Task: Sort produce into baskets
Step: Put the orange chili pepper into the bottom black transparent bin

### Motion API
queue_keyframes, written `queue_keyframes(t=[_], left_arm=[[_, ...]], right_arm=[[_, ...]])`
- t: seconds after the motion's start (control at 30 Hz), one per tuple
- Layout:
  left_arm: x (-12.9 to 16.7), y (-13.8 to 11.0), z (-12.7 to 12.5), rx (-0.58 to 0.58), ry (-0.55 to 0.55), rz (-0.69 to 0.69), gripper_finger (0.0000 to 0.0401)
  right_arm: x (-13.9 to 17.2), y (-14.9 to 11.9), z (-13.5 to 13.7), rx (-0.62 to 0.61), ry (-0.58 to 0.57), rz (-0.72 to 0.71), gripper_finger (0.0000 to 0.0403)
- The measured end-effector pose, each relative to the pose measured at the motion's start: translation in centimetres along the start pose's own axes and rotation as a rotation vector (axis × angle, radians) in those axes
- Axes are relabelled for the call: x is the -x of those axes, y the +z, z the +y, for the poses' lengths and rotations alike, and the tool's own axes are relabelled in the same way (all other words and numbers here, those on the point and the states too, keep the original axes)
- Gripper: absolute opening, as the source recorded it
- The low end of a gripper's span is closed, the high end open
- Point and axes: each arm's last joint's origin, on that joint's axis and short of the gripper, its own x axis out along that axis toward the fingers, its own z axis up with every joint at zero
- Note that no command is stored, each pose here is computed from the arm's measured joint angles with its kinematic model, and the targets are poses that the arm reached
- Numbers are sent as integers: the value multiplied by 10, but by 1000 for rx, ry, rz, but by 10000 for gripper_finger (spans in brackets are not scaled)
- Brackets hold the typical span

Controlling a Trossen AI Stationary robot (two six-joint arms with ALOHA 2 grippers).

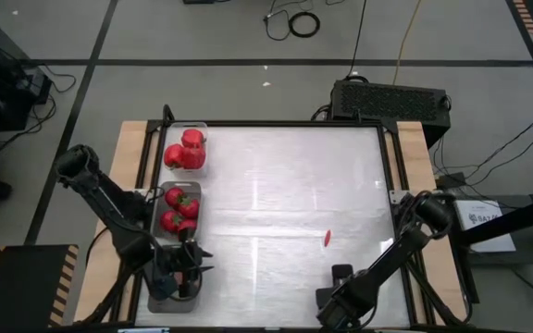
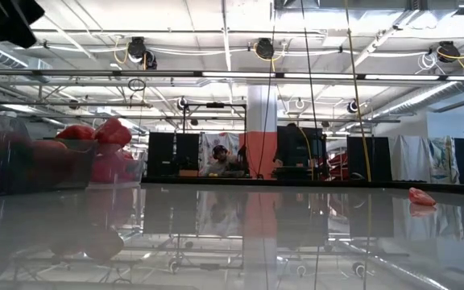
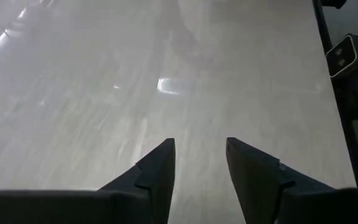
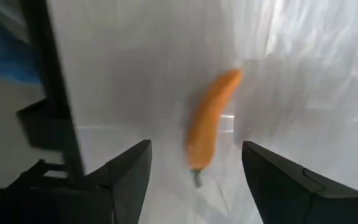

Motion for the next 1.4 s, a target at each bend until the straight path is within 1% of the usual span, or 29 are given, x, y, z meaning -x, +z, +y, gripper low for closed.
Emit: queue_keyframes(t=[0.1, 0.2, 0.3, 0.37, 0.43, 0.57, 0.7, 0.77, 0.9, 0.97, 1.03, 1.13, 1.3, 1.4], left_arm=[[3, -2, -2, -13, 1, -10, 146], [5, -5, -5, -19, 0, -22, 145], [8, -8, -8, -33, -10, -29, 145], [10, -10, -9, -43, -15, -33, 145], [12, -12, -11, -54, -16, -36, 145], [15, -15, -12, -74, -8, -41, 145], [16, -17, -8, -105, 20, -22, 145], [17, -18, -5, -118, 37, -9, 145], [20, -19, 1, -96, 70, 0, 145], [21, -20, 3, -84, 85, 6, 145], [21, -21, 5, -85, 99, 14, 145], [21, -22, 6, -82, 112, 21, 145], [21, -21, 9, -101, 164, -24, 145], [22, -21, 12, -122, 211, -60, 145]], right_arm=[[-3, 1, -1, -8, -34, -24, 242], [-5, 4, -2, -23, -39, -26, 241], [-6, 7, -4, -70, -36, -29, 228], [-6, 9, -6, -112, -29, -31, 207], [-5, 12, -9, -162, -23, -31, 177], [-3, 21, -16, -235, 6, -17, 97], [0, 29, -20, -258, 52, -20, 20], [5, 35, -19, -249, 87, -40, 9], [21, 48, -16, -241, 133, -104, 23], [31, 59, -15, -226, 146, -190, 24], [43, 72, -14, -190, 152, -317, 21], [62, 96, -14, -125, 142, -588, 13], [90, 138, -17, 28, 91, -1089, 8], [86, 166, -22, 114, 71, -1303, 8]])
